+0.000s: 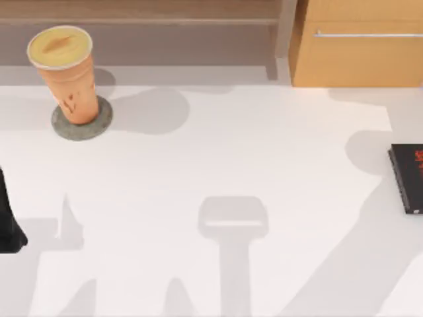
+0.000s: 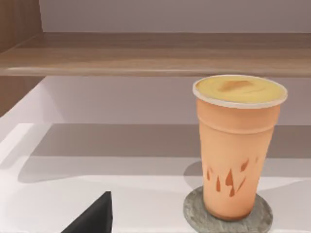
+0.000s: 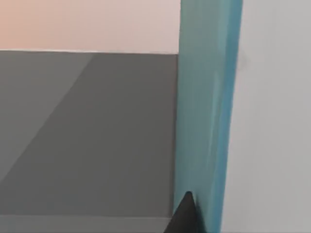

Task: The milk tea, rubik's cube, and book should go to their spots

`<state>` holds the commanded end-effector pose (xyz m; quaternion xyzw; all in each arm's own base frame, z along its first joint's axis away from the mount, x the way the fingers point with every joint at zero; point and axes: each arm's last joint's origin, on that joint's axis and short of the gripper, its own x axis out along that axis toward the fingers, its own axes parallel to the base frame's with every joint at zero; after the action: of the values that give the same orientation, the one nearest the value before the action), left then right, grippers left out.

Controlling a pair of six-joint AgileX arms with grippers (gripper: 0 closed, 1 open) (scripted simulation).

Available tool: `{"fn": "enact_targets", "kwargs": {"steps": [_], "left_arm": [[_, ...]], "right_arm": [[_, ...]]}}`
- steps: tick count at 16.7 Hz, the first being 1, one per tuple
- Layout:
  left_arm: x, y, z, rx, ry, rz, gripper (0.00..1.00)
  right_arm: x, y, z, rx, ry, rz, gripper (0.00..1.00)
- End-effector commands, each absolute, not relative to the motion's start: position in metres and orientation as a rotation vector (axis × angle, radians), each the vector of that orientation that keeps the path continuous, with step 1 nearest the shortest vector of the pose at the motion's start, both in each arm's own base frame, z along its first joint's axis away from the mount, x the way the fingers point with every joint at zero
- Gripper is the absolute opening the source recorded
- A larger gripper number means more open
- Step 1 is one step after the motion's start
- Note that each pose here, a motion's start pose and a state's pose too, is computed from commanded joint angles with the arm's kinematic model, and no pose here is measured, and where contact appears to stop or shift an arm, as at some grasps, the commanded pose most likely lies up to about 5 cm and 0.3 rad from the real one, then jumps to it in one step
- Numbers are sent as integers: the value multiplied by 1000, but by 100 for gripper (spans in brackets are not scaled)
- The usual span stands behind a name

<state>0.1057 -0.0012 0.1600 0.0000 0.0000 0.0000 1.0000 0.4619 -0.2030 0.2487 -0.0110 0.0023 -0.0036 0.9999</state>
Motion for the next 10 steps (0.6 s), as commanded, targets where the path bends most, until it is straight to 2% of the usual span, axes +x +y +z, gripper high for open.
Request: {"fn": "enact_targets", "kwargs": {"steps": [10], "left_arm": [[106, -1, 160, 0, 0, 0, 100]], "right_arm": [[458, -204, 253, -21, 3, -10, 0]]}}
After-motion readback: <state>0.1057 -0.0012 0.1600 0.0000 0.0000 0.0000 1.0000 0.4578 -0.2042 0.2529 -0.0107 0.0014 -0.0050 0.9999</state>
